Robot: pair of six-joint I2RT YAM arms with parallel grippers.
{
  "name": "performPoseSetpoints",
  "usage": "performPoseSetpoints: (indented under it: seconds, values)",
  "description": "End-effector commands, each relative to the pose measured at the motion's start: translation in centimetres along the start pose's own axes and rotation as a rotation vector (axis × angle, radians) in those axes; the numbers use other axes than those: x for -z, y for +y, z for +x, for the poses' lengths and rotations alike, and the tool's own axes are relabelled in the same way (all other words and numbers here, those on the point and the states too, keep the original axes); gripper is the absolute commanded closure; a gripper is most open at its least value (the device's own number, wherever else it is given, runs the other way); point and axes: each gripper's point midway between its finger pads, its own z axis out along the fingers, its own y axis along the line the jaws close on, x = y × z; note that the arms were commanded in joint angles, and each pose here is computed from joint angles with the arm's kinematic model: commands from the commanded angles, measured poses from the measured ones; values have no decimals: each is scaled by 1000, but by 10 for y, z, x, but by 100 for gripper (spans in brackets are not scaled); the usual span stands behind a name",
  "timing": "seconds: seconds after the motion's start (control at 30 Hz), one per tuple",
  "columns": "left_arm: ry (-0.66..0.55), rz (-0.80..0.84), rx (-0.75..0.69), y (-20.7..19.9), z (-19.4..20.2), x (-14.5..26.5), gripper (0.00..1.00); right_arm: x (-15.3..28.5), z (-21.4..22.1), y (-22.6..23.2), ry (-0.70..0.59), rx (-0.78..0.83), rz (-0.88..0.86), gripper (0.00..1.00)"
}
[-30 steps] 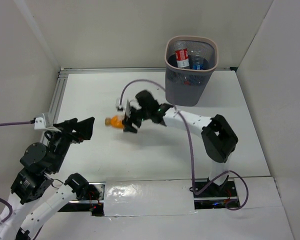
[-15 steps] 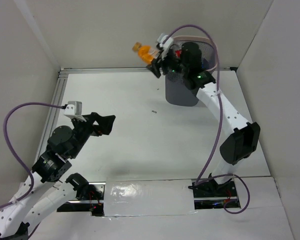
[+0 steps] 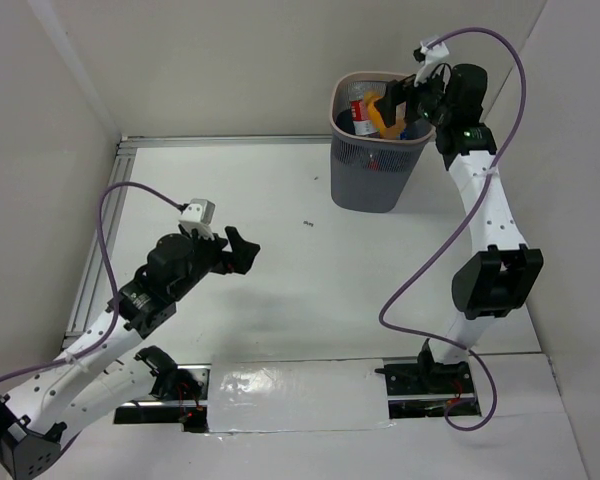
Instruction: Put the plastic bottles in the bin
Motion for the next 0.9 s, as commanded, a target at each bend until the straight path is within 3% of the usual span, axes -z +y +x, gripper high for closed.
performPoseSetpoints:
  seconds: [0.0,0.23,0.33,0.47,0.7,0.73,0.87]
  values:
    - [-64,66,17,-15,-19,-4,0,5,-26,2,-37,16,-54,0]
    - [-48,78,15,-18,-15,-11,0,21,-66,-20,-82,-74,78,0]
    - [-27,79,22,-16,-6,-16,0,38,-101,4,-102,-58,163,0]
    - [-13,82,21,-17,-2,-20,0,59,-101,25,-89,-46,222,0]
    - [-24,87,-17,-21,-15,-31,0,143,-33,52,-1,-52,275,0]
    - [-16,83,-18,-20,-12,-33,0,145,6,58,80,-64,265,0]
    - [-7,92,-26,-24,-18,-42,0,176,71,71,188,-53,274,0]
